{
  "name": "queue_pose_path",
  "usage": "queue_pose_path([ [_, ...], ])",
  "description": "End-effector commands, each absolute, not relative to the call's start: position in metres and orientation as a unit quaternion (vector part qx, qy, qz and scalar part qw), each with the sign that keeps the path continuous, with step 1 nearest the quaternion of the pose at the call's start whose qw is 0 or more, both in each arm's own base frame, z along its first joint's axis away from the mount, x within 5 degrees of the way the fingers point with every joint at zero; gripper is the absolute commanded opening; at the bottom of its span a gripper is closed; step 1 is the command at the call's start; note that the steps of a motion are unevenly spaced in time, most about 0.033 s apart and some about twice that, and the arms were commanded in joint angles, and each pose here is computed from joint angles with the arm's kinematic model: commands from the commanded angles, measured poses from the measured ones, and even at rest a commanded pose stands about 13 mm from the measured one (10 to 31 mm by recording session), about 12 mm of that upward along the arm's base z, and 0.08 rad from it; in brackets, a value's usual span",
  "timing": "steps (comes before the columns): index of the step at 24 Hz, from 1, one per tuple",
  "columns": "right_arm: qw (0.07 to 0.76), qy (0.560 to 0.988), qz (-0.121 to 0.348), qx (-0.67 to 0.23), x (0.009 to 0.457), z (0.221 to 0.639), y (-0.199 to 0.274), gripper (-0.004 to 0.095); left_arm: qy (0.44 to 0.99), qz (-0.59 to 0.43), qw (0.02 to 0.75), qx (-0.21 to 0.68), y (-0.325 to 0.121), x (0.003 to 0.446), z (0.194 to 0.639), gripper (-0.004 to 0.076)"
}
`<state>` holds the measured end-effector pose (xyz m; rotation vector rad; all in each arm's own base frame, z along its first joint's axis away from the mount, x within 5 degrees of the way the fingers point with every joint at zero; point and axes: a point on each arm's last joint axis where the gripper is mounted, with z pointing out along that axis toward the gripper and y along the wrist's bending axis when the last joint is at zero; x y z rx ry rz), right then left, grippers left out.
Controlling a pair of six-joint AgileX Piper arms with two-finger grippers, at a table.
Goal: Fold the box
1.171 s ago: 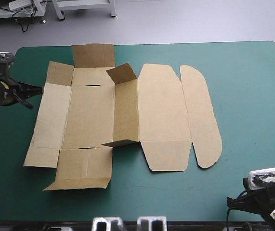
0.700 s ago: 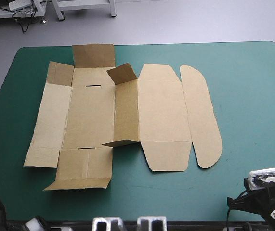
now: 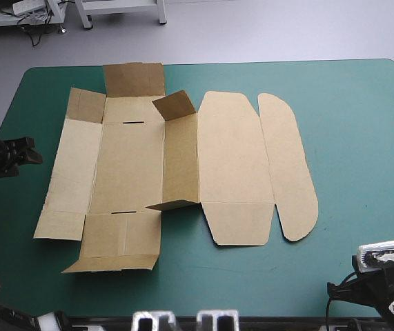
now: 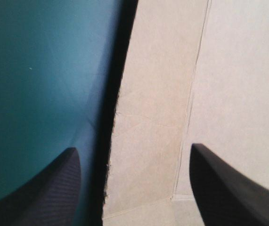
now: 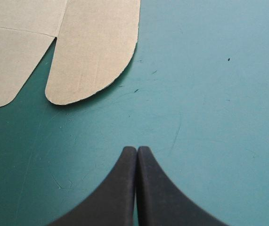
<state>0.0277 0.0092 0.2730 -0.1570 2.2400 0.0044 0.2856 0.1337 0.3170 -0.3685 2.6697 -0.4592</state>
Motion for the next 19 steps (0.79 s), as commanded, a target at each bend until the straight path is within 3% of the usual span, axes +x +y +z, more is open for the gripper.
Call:
queue_pose_path([
  [1,0.466,0.883,-0.006,-0.063,0.031,0.286,0.008,-0.002,0.96,-0.197,0.182,-0.077,0.116,0.283,0.31,0.0398],
  [15,0.463,0.884,-0.007,-0.063,0.031,0.285,0.008,-0.002,0.968,-0.202,0.125,-0.087,0.12,0.284,0.25,0.0383],
  [19,0.463,0.884,-0.007,-0.063,0.031,0.285,0.008,-0.002,0.952,-0.255,0.158,-0.061,0.112,0.292,0.252,0.0383],
])
